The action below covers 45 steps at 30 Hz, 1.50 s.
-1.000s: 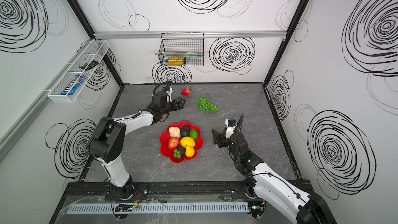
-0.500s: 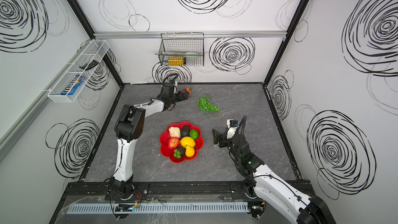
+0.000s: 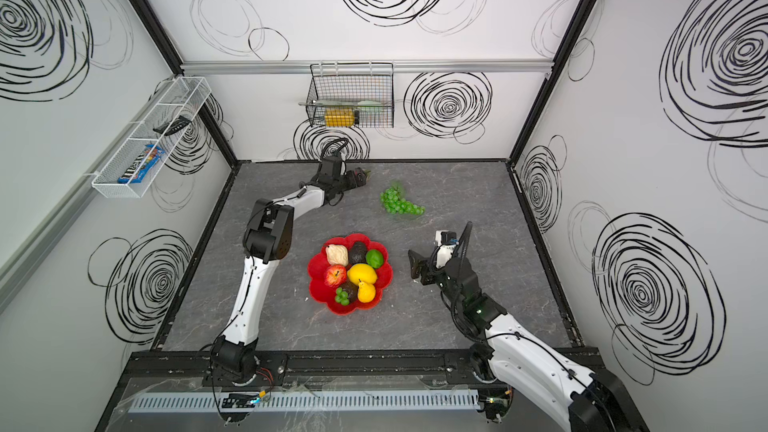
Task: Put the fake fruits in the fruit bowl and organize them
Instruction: 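Lower the left gripper onto the red strawberry and close on it, then carry the strawberry toward the bowl with left while right approaches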
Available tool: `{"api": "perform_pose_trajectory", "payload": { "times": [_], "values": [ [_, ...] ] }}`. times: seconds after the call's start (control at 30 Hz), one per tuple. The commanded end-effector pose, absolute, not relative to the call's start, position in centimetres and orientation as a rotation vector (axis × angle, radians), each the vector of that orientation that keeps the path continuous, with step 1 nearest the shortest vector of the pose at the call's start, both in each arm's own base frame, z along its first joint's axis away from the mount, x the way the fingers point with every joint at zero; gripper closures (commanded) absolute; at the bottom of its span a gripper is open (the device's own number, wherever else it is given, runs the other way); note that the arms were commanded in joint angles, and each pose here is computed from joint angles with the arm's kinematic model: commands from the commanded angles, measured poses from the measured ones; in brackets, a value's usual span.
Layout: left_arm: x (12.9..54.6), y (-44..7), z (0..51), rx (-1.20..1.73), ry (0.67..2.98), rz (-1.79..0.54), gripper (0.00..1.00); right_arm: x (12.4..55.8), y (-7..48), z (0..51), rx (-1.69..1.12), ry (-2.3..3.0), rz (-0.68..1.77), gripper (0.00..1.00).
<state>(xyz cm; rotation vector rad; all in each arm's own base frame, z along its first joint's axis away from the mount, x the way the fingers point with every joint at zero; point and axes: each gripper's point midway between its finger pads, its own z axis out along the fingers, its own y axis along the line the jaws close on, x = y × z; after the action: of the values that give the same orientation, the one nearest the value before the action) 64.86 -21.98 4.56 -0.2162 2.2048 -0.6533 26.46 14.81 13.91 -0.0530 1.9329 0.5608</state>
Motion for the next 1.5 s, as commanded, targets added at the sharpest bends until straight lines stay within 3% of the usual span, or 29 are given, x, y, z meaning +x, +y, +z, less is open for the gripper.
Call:
{"api": "perform_pose_trajectory", "payload": {
  "times": [0.0,0.37,0.7,1.0,1.47],
  "values": [
    [66.1,-21.7,4.7,-0.251,2.202,-0.650,0.01,26.7,14.9,14.2,-0.039,1.914,0.579,0.09],
    [66.2,-22.0,2.0,-0.311,2.302,-0.641,0.02,26.9,15.0,13.8,-0.042,1.932,0.580,0.09],
    [65.3,-22.5,1.0,-0.276,2.378,-0.585,0.17,26.9,14.9,13.8,-0.035,1.933,0.576,0.08],
    [63.7,-22.3,1.2,-0.257,2.381,-0.565,0.24,27.0,14.8,13.8,-0.032,1.932,0.572,0.08],
    [59.1,-22.1,10.8,-0.210,2.162,-0.735,0.26,26.9,14.9,13.7,-0.032,1.935,0.579,0.08]
  ]
}}
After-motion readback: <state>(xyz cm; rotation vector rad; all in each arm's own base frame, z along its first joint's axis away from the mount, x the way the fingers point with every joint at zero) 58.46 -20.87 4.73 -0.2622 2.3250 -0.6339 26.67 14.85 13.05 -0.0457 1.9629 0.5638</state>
